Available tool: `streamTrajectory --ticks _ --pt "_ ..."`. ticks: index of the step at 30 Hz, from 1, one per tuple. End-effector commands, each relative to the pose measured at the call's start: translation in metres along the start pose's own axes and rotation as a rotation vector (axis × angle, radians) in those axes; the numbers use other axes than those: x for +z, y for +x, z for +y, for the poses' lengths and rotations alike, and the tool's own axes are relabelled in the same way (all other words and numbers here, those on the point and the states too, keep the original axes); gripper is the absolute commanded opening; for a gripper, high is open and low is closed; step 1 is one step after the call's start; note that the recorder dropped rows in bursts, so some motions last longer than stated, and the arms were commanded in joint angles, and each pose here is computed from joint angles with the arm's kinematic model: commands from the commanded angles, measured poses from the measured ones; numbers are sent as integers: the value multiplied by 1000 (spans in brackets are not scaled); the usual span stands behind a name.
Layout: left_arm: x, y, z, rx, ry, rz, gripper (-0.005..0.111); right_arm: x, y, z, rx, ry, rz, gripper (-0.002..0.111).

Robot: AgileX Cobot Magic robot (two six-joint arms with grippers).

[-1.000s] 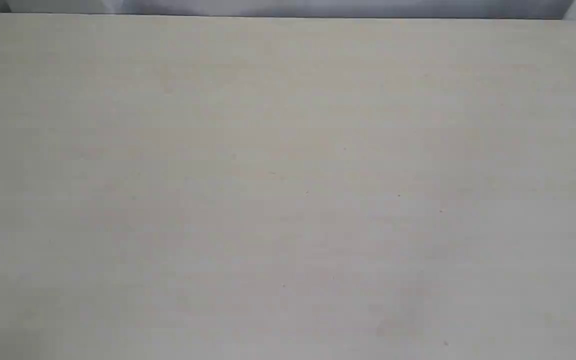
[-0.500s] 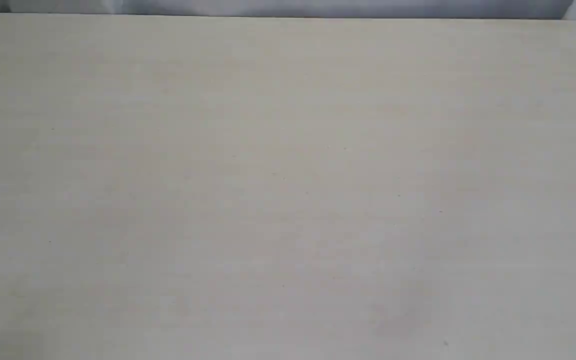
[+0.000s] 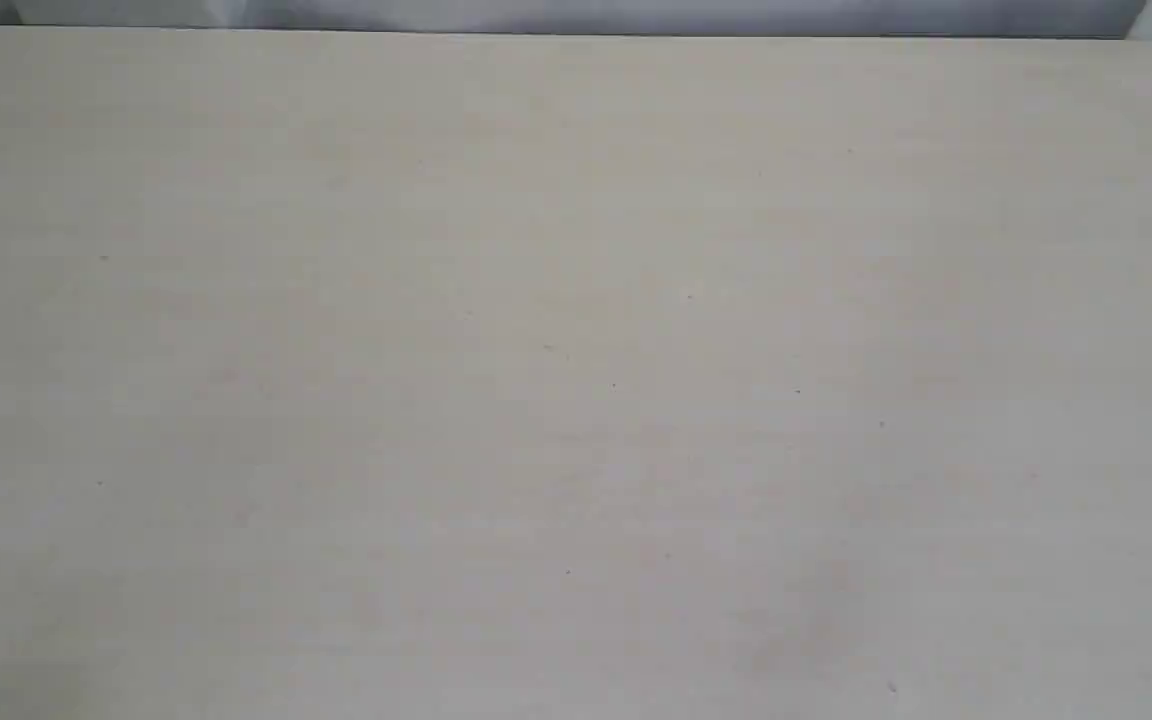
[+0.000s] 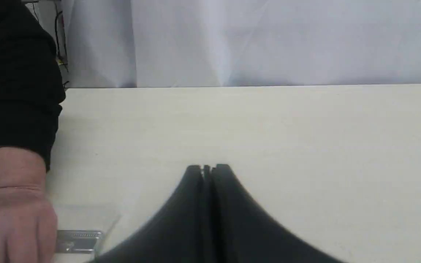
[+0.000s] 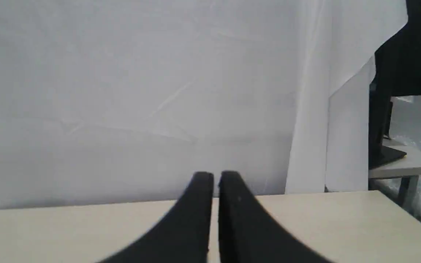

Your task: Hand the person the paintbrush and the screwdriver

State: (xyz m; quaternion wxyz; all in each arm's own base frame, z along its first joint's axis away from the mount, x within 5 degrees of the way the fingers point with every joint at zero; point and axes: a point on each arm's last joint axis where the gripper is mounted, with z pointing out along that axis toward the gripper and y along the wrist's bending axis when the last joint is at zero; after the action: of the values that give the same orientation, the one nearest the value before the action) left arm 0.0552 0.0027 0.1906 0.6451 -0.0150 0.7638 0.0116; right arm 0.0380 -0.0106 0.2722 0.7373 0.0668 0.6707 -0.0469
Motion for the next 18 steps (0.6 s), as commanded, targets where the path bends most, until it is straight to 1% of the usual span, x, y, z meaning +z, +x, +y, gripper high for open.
streamTrajectory --ticks 1,4,5,7,9,12,16,18 --pt "0 0 -1 -3 9 -6 0 7 29 3 -5 -29 -2 4" --pt "0 0 -1 -3 9 -6 0 11 58 5 -8 -55 28 4" --pt "0 0 -1 -3 9 -6 0 11 63 5 -9 -57 38 4" --pt "0 0 -1 -3 9 -6 0 11 65 4 -6 -53 50 4" --pt "0 0 -1 -2 9 -8 0 11 72 2 6 -24 131 4" --pt "0 0 -1 -2 9 -6 0 10 75 1 4 -12 163 4" --pt "0 0 -1 -2 9 -6 0 10 74 1 5 -12 161 4" --pt "0 0 -1 -2 9 -6 0 11 71 2 -8 -25 124 4"
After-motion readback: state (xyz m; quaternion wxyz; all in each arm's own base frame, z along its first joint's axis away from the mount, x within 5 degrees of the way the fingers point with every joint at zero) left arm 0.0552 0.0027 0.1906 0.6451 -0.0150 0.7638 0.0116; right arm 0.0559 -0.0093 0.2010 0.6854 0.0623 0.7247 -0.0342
